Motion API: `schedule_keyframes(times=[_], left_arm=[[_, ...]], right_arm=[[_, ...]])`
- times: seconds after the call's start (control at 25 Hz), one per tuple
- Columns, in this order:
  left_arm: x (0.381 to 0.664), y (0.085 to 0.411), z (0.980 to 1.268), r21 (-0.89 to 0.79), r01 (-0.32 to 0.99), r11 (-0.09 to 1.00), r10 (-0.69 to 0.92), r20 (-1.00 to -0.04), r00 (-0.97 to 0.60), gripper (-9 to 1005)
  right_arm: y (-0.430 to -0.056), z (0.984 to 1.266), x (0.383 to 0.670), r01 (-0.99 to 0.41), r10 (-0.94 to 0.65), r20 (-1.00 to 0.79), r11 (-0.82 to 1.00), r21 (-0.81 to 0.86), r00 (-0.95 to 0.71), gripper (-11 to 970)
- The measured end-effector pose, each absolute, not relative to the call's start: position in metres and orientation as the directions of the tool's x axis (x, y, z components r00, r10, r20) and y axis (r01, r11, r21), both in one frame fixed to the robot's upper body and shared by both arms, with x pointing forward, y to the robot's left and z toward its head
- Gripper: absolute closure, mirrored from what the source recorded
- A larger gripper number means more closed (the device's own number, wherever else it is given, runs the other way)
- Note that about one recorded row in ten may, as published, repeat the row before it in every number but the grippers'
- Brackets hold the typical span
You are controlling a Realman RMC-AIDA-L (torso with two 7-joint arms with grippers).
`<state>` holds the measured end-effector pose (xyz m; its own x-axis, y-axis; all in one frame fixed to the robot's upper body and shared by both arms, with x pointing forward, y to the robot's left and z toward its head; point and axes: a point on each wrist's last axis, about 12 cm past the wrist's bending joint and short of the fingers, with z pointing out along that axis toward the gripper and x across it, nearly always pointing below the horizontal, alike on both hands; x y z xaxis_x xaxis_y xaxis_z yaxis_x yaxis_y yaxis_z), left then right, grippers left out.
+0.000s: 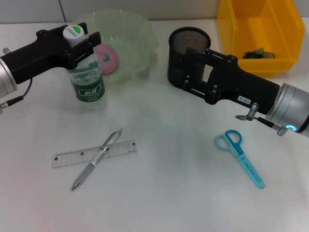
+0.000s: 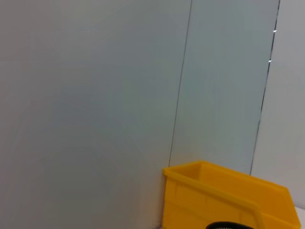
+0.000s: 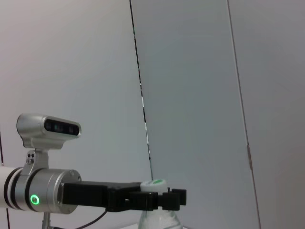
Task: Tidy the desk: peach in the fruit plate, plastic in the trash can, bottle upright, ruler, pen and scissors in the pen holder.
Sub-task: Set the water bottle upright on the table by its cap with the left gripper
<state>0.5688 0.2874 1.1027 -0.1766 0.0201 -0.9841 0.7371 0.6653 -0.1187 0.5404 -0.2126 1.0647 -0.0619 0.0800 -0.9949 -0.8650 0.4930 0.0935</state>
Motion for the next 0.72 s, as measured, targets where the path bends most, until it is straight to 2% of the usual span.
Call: schedule_keyframes(times=[0.72], left_arm=[[0.5655,0.2895,1.0976,-0.133,0.73,0.67,0.019,-0.981,-0.196,537]], right_arm=[[-0.2125,1.0647,0.5407,-0.865,0.079,-0.995,0.493,0.093,-0.062,337]])
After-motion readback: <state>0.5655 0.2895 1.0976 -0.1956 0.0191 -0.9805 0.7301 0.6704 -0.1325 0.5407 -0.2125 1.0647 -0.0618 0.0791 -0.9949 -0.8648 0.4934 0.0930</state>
